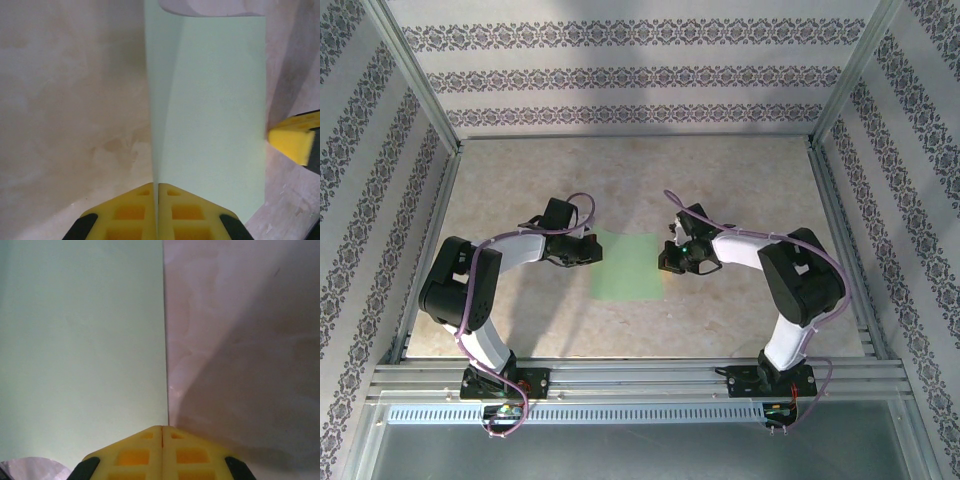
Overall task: Fold a paper plane with a square sheet of paper (fold left side to right side)
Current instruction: Place a square sheet of paper at the center of the table, then first fold in half a square sheet of paper at the center of the table.
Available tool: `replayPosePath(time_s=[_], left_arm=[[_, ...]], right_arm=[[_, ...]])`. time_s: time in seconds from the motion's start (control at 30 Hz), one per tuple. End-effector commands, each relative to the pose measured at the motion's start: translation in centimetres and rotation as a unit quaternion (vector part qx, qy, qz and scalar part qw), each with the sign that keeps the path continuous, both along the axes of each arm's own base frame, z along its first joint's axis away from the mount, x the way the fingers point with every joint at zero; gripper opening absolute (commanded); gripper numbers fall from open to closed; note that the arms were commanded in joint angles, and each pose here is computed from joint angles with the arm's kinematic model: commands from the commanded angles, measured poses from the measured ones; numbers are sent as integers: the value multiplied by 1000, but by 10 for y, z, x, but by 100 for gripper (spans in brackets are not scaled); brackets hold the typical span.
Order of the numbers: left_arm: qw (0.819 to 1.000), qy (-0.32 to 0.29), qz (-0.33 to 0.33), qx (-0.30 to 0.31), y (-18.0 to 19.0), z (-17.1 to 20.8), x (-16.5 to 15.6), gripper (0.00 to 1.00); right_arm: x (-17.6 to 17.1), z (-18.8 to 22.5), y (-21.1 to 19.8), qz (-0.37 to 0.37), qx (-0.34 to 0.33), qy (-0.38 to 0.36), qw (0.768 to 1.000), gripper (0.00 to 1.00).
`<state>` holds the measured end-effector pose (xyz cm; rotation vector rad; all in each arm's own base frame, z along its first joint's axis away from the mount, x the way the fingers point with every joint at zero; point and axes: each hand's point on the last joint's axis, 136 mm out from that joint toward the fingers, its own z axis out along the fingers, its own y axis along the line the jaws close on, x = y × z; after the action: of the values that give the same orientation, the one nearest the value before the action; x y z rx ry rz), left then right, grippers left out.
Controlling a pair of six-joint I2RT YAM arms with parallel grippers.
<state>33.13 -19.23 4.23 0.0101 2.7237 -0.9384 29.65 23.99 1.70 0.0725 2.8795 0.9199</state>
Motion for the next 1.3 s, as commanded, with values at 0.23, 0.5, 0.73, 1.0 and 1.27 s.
replayPosePath(time_s=[0.23, 0.5, 0.73, 1.0, 1.27], left_arm=[[999, 0, -11, -51, -18, 28, 3, 23], [991, 9, -20, -129, -39, 57, 8, 43], [989, 8, -33, -147, -52, 68, 11, 53], [986, 12, -57, -154, -77, 67, 13, 59], [987, 13, -64, -148, -89, 57, 20, 59]], right_arm=[[-4, -20, -2, 7, -30, 15, 999, 0], [-8, -29, -4, 12, -43, 24, 999, 0], [-9, -33, -3, 14, -46, 27, 998, 0], [-8, -31, -1, 15, -42, 24, 999, 0], [-6, -25, 3, 12, -25, 17, 999, 0]])
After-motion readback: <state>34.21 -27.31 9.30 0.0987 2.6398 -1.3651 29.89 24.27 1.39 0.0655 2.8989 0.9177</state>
